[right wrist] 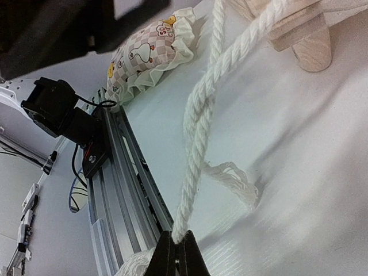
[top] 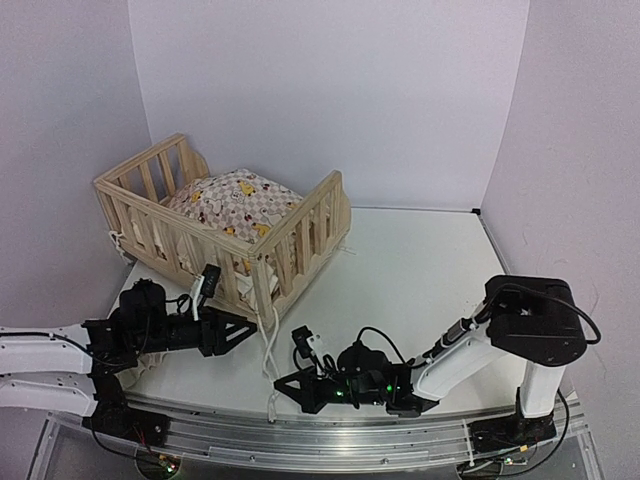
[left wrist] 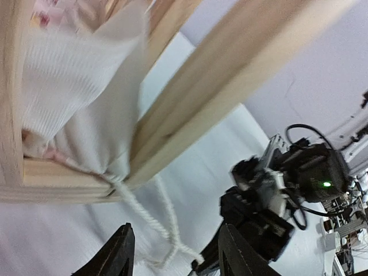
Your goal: Set up the pet bed
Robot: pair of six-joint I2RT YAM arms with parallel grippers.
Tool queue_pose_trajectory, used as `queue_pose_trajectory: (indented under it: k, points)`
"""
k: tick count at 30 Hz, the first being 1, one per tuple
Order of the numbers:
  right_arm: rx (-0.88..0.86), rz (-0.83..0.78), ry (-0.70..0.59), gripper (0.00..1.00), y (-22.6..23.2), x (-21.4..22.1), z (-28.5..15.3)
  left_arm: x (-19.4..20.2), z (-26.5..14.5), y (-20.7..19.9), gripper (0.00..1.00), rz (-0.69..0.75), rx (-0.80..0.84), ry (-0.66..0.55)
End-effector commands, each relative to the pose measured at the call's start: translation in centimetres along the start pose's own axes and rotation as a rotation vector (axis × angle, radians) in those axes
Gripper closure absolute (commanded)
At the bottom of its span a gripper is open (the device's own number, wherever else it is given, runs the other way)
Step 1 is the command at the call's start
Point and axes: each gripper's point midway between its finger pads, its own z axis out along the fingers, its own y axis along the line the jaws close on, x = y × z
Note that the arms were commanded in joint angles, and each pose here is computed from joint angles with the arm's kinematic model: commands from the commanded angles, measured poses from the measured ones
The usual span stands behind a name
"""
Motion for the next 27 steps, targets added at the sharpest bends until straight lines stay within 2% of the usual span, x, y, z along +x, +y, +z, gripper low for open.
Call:
queue_pose_trajectory:
  k: [1,3,5,7,9,12,16,20,24,27]
  points:
    - [-0.052,0.006,-0.017,1.00,1.0,-1.1,0.6,-0.7,-2.0,-4.0,0.50,0.356,0.176,-0.017]
    - [-0.057,0.008,-0.022,1.00,1.1,-1.5,0.5,-0.5,-2.5,-5.1,0.53,0.489,0.230,-0.014]
    - [-0.064,0.011,-0.026,1.00,1.3,-1.7,0.5,0.3,-3.3,-6.6,0.54,0.705,0.328,-0.017]
    - [-0.067,0.022,-0.031,1.00,1.5,-2.0,0.4,2.1,-3.6,-6.5,0.53,1.071,0.383,-0.015]
    - [-0.067,0.044,-0.035,1.00,1.6,-2.1,0.2,3.4,-3.0,-4.9,0.53,1.468,0.364,-0.025]
    - [-0.063,0.091,-0.047,1.00,1.6,-2.5,0.2,2.3,-1.1,-2.7,0.53,1.889,0.233,-0.089]
    - [-0.094,0.136,-0.045,1.00,2.5,-2.9,0.6,-0.6,1.3,-1.8,0.52,2.149,0.133,-0.119]
    - [-0.105,0.153,-0.044,1.00,2.8,-3.1,0.7,-0.7,2.4,0.2,0.51,2.371,0.117,-0.108]
    - [-0.106,0.137,-0.052,1.00,2.9,-3.4,0.5,-0.7,2.2,1.9,0.52,2.507,0.139,-0.126]
    - [-0.103,0.135,-0.052,1.00,2.9,-3.3,0.5,-1.2,2.4,2.3,0.53,2.541,0.148,-0.138]
